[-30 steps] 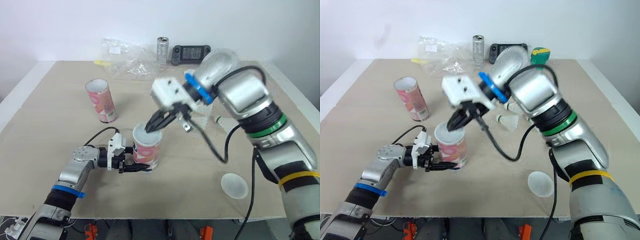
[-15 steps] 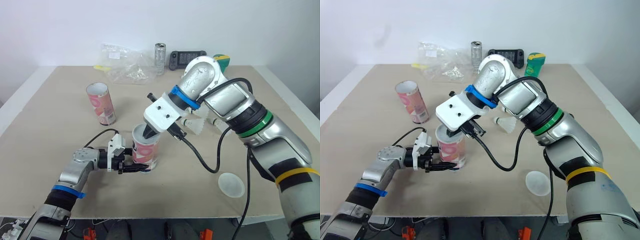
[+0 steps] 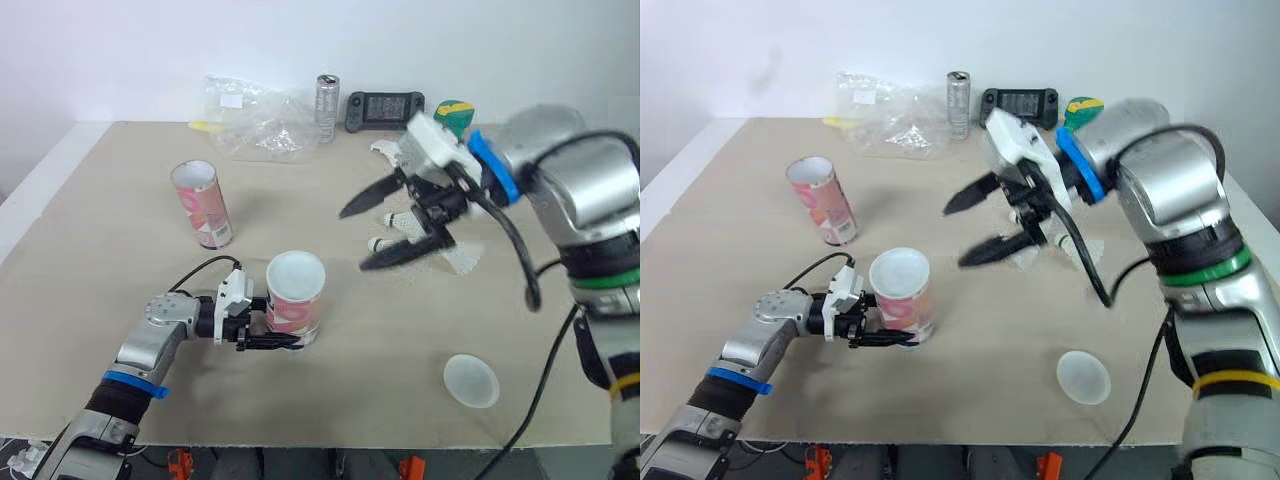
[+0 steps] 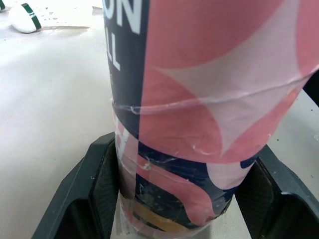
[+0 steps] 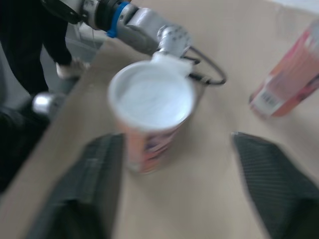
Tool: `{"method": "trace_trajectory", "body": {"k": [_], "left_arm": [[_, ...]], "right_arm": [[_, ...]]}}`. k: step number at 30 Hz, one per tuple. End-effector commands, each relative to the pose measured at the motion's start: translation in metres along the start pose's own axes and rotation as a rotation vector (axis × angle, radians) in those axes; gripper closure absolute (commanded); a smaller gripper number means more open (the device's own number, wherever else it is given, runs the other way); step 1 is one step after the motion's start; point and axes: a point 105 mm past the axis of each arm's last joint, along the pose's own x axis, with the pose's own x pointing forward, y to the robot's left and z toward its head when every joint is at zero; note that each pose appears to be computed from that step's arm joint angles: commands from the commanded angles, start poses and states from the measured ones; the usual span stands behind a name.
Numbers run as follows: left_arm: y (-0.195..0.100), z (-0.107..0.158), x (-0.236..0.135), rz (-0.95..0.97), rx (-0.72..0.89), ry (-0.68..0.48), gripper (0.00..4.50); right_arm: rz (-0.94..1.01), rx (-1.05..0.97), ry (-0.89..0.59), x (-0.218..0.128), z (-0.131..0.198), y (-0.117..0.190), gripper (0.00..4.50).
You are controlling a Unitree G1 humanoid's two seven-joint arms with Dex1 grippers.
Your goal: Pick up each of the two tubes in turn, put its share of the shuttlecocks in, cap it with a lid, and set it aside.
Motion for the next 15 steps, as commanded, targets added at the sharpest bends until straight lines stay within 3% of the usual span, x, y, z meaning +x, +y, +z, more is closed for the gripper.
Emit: {"method": "trace_trajectory", "body": {"k": [1, 3, 7, 15], "left_arm": [[0.003, -0.019, -0.004, 0.052, -0.016, 0.080, 0.89], [0.004, -0.013, -0.004, 0.048, -0.016, 0.048, 0.03], [0.001, -0.007, -0.009, 0.041, 0.045, 0.046, 0.03], [-0.010, -0.017, -0.039, 0.061, 0.043, 0.132, 0.03]], "right_arm": [[-0.067, -0.002, -0.050, -0.003, 0.010, 0.021, 0.00], [-0.098, 0.014, -0.066, 0.004, 0.003, 0.030, 0.00], [-0.216, 0.040, -0.100, 0.010, -0.019, 0.038, 0.00], [-0.264, 0.121, -0.102, 0.020, -0.042, 0.046, 0.00]]}}
